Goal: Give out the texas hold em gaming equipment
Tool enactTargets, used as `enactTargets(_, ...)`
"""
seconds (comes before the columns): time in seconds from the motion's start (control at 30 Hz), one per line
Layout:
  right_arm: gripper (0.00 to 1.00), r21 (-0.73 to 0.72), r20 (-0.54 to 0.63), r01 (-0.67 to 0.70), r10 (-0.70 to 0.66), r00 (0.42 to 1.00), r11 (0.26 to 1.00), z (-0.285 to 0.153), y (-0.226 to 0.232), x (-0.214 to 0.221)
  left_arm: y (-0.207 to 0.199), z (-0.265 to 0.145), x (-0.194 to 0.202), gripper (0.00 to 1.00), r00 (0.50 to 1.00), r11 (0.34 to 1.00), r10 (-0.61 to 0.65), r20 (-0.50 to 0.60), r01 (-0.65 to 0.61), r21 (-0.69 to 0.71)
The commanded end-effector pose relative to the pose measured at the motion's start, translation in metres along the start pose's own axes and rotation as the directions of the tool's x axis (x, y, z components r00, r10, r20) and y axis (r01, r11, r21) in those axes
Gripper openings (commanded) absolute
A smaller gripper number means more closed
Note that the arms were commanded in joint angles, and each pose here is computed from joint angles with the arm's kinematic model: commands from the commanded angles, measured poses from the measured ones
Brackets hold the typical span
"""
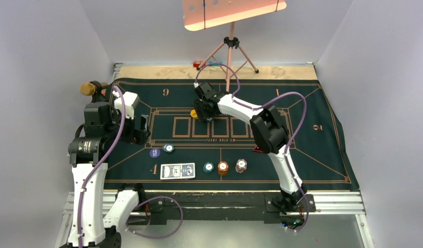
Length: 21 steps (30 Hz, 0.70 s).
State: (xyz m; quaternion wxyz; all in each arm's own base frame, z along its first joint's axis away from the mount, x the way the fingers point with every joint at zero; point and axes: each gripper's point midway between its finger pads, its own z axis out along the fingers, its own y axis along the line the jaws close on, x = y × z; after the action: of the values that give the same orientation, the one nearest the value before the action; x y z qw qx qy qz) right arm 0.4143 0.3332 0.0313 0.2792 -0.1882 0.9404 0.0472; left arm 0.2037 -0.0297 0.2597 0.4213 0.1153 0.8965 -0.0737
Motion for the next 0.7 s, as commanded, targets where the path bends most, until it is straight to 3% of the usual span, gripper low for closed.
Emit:
enactTargets(0.0, 0.75, -0.008, 0.09, -0.009, 0.01, 0.996, 1.0, -0.039, -0.002, -0.029, 0.0, -0.003, -0.005, 1.0, 1.0, 1.0, 0.008, 0.029, -0.008, 0.0)
enactTargets(0.2, 0.8, -0.093, 0.145, 0.075, -0.061, 0.988, 0.993, -0.102, 0.025, -0.019, 0.0, -0.004, -0.006, 1.0, 0.999, 1.0, 0.008, 0.032, -0.008, -0.005)
enactTargets(0.4, 0.83, -0.182, 0.063, 0.231, -0.223, 0.973, 0.956, -0.135, 0.067, 0.055, 0.001, -0.003, -0.009, 1.0, 0.999, 1.0, 0.007, 0.033, -0.007, -0.005)
enactTargets(0.67, 0.86, -0.282, -0.036, 0.299, -0.321, 0.946, 0.912, -0.144, 0.08, 0.135, 0.002, -0.003, -0.007, 1.0, 0.999, 1.0, 0.015, 0.028, -0.015, -0.012)
